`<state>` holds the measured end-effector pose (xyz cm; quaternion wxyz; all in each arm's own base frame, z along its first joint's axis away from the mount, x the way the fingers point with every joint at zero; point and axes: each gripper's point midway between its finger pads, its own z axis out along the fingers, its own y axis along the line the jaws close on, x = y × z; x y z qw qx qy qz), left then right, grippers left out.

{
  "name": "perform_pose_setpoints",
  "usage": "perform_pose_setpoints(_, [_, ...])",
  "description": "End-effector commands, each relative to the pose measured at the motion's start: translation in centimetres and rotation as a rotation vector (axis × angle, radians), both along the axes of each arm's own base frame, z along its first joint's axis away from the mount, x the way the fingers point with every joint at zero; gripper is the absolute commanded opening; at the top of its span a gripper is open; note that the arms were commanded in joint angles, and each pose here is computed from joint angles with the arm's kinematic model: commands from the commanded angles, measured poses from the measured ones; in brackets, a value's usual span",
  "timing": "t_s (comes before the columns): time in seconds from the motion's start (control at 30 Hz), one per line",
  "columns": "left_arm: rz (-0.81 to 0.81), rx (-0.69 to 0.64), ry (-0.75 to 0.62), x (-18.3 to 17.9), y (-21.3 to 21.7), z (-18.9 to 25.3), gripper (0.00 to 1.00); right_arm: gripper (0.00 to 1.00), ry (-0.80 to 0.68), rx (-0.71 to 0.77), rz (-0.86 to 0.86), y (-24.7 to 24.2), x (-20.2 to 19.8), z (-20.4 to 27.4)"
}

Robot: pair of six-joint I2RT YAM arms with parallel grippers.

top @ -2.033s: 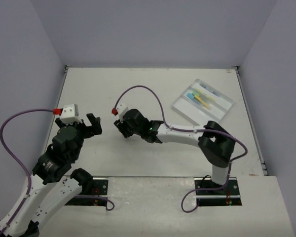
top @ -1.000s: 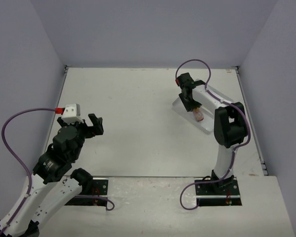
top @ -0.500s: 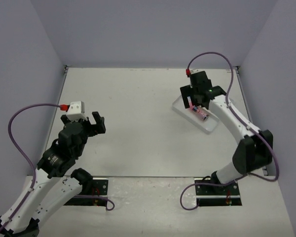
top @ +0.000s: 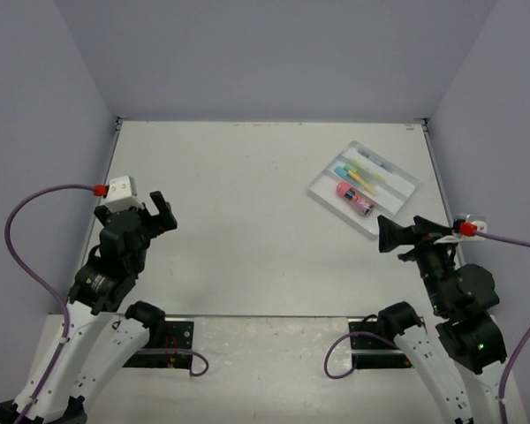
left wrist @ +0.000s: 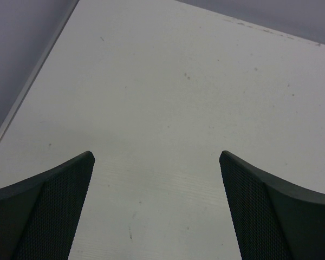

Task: Sort the stationery into containers
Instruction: Reset both arms

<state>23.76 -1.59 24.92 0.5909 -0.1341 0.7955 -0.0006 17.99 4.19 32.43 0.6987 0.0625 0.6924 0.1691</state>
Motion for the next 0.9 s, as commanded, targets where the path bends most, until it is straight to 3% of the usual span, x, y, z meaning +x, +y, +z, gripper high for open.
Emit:
perform_pose_setpoints(0.0, [0.026,0.000,-0.056,-0.1,0.8,0.5,1.00,0.99,0.080,-0.013,-0.026,-1.1,-1.7,-2.7])
perform_pose_setpoints(0.17, [0.016,-0.012,-0.086,-0.6,0.8,0.8,1.00,0.99,0.121,-0.057,-0.101,-2.5,-1.4,-4.4])
perform_pose_setpoints(0.87, [0.000,-0.014,-0.074,-0.4,0.4,0.6,1.00,0.99,0.180,-0.065,-0.041,-1.1,-0.9,-6.0])
